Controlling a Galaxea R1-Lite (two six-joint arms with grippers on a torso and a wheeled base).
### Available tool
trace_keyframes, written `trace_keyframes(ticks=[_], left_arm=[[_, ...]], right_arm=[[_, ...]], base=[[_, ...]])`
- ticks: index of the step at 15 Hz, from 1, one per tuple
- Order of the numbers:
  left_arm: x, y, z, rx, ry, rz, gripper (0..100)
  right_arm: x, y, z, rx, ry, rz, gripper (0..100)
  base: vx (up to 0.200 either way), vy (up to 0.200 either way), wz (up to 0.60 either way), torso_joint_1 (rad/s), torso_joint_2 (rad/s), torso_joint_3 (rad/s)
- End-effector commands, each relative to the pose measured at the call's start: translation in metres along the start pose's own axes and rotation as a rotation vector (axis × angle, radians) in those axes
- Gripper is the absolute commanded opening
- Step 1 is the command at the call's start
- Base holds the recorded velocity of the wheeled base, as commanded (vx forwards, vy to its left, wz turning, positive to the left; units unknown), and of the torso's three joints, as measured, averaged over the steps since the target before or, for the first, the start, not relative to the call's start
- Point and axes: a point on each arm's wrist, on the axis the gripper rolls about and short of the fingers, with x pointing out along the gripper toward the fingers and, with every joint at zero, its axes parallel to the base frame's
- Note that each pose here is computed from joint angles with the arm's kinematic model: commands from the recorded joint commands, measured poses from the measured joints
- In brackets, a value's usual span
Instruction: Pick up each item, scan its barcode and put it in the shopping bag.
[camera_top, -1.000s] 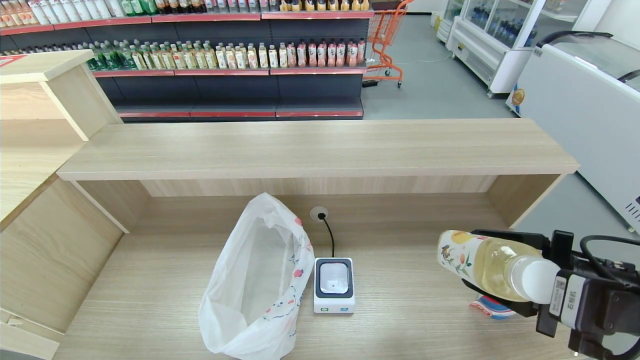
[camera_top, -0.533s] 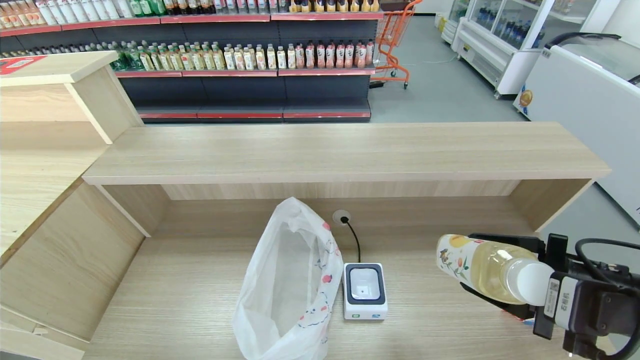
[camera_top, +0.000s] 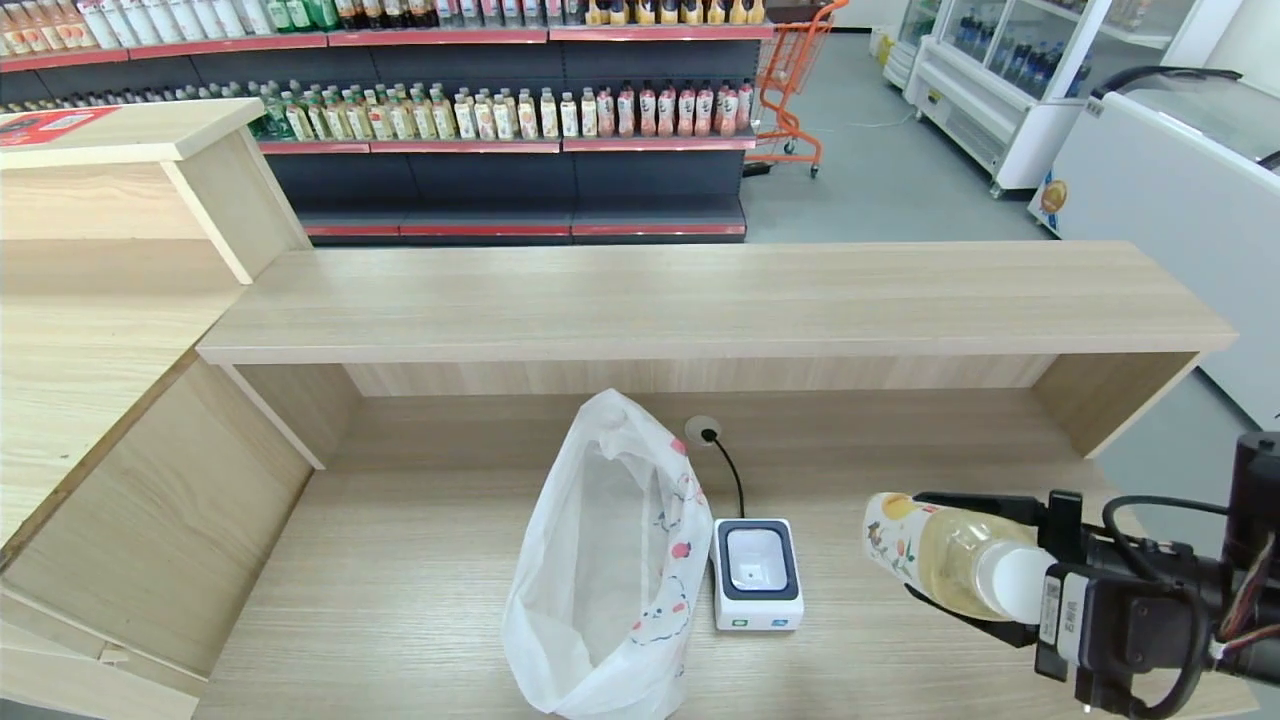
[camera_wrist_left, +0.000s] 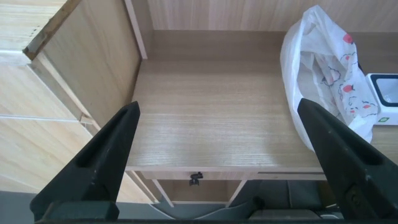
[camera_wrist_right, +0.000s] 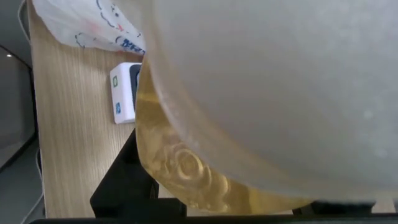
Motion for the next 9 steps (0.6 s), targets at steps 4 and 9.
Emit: trace_keyframes(ticks=[4,9], left_arm=[[0.000,0.000,0.000,0.000,-0.001,0.001,100],[0.000,0.000,0.000,0.001,-0.001,0.001,100]], right_arm=[[0.023,0.031,-0.046,-0.050,0.012,0.152,0],[0.057,0.026,-0.068,-0.150,-0.076,0.183,0]], base=[[0.000,0.000,0.00,0.000,0.00,0.000],[0.000,0.000,0.00,0.000,0.00,0.000]])
